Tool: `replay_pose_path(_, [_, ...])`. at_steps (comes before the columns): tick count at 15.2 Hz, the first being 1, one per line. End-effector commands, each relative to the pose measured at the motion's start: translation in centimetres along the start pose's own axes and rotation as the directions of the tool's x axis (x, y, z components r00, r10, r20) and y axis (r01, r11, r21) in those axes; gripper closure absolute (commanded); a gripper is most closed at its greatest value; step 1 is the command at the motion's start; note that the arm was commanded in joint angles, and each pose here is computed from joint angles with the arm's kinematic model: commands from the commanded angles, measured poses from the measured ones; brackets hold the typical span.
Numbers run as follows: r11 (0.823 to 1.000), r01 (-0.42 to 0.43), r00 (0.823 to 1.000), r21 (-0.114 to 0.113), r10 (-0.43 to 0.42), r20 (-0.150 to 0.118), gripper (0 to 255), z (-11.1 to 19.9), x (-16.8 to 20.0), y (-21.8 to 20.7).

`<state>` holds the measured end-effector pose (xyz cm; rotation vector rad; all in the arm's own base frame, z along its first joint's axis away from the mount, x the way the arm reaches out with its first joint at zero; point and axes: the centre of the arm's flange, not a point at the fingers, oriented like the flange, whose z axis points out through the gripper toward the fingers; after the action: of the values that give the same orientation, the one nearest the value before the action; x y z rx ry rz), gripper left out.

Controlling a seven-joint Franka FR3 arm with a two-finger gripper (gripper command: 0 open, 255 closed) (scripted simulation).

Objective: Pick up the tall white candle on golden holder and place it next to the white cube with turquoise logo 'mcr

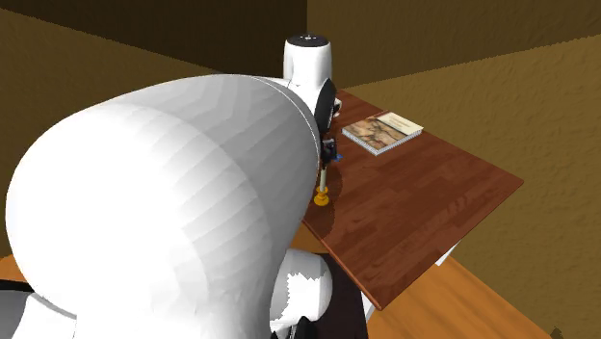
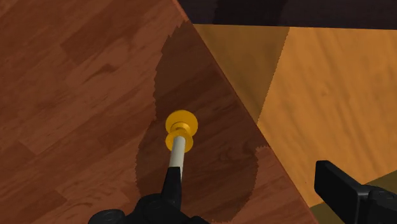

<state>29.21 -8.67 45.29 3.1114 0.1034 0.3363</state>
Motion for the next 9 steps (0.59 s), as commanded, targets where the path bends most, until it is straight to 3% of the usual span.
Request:
replay_pose_path(1, [1.0, -0.011, 0.998, -0.003, 0.011, -0.054, 0, 2.3, -0.4, 1.0])
replay_pose_path(7, [0.999, -0.047, 0.98, -0.004, 0.045, -0.196, 0, 9.2, -1.1, 5.0])
replay_pose_path(8, [0.999, -0.052, 0.975, -0.004, 0.05, -0.215, 0, 10.1, -1.1, 5.5])
replay_pose_path(9, [0.999, -0.052, 0.975, -0.004, 0.05, -0.215, 0, 10.6, -1.0, 5.5])
